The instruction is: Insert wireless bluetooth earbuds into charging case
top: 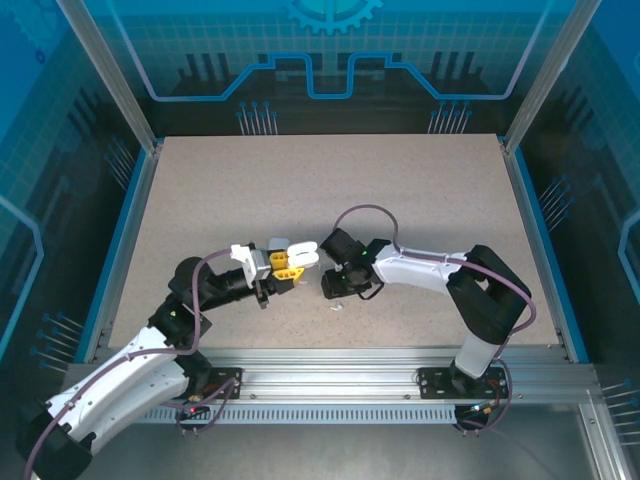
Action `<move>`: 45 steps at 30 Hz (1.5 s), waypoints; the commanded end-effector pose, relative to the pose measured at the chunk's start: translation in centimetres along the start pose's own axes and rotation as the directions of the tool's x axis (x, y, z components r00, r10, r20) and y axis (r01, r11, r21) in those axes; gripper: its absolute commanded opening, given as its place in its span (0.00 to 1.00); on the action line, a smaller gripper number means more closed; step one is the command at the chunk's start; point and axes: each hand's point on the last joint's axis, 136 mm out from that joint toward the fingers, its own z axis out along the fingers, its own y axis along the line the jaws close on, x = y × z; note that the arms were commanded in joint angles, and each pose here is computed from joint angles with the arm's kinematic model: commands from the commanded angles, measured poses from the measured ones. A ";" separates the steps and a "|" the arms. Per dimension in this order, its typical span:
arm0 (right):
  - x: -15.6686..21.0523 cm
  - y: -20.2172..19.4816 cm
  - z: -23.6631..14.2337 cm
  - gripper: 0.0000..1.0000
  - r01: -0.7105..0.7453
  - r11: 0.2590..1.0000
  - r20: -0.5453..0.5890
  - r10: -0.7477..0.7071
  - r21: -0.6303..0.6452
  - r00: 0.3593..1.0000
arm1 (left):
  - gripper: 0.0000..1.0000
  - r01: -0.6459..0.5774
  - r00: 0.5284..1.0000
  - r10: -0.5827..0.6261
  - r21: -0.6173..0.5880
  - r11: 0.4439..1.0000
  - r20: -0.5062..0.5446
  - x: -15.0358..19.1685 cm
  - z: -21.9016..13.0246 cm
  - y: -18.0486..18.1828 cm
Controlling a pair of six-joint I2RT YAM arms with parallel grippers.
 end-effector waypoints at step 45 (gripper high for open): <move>1.2 -0.4 3.8 0.28 0.016 1.000 -0.115 -0.016 -0.006 0.993 | 0.02 -0.034 0.999 0.034 -0.018 0.999 0.009 -0.4 -0.3 0.0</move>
